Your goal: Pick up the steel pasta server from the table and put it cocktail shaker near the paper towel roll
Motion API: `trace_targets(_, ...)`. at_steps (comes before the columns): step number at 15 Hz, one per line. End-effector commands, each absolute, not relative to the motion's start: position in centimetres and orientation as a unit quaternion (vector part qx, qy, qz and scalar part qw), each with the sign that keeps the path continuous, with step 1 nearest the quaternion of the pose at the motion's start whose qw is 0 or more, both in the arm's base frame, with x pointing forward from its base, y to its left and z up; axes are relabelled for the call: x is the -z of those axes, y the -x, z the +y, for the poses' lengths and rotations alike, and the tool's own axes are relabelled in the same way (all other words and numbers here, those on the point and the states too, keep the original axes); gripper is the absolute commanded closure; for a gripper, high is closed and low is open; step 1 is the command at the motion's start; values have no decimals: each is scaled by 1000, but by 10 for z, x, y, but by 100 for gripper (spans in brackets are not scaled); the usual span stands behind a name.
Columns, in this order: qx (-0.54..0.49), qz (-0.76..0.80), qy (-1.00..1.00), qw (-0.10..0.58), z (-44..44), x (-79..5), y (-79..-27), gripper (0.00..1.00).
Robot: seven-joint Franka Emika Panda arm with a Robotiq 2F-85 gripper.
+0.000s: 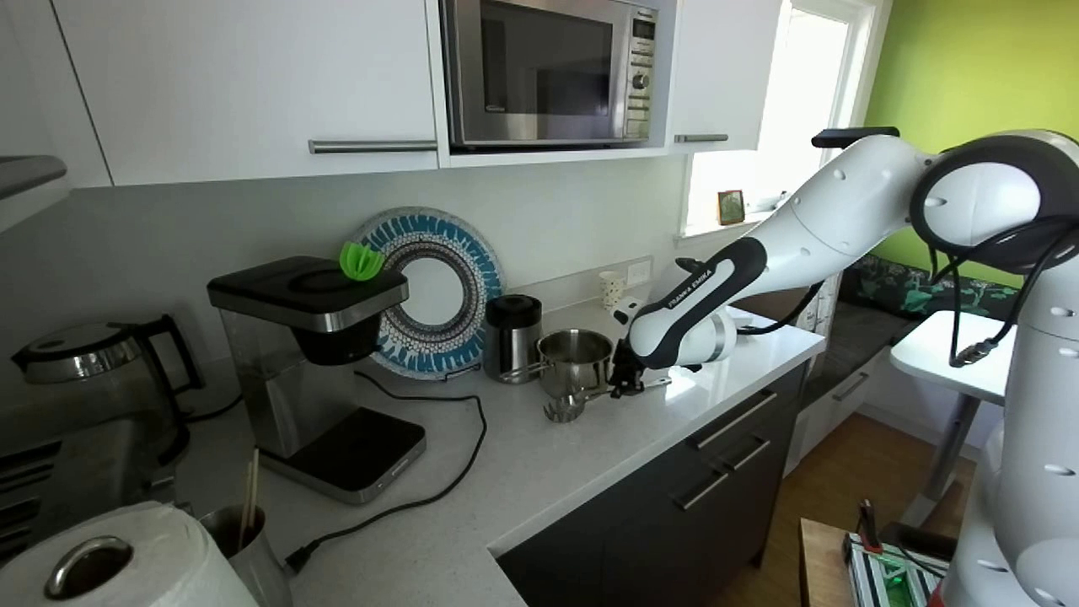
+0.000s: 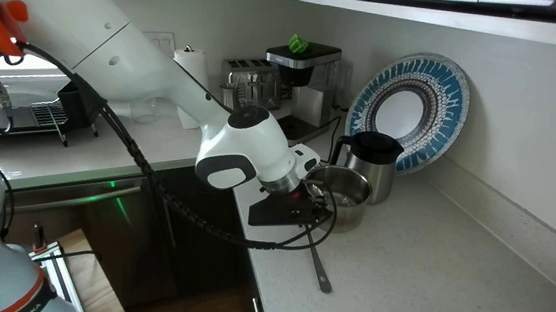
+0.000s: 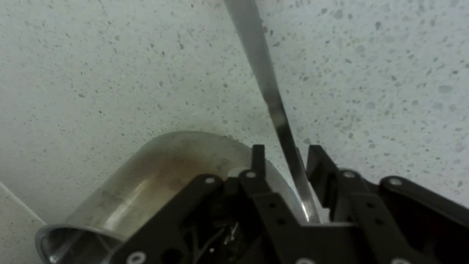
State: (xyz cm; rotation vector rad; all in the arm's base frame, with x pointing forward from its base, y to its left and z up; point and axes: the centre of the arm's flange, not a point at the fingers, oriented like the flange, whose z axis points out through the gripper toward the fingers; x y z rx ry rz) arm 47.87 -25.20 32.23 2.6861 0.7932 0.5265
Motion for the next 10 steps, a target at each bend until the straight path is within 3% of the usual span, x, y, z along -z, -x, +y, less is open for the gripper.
trace_targets(1,-167,278,-937,128,-245,-316,-487,96)
trace_targets(2,-166,281,-937,126,-243,-316,-487,100)
trace_targets(10,-177,360,-905,142,-193,-346,-446,99)
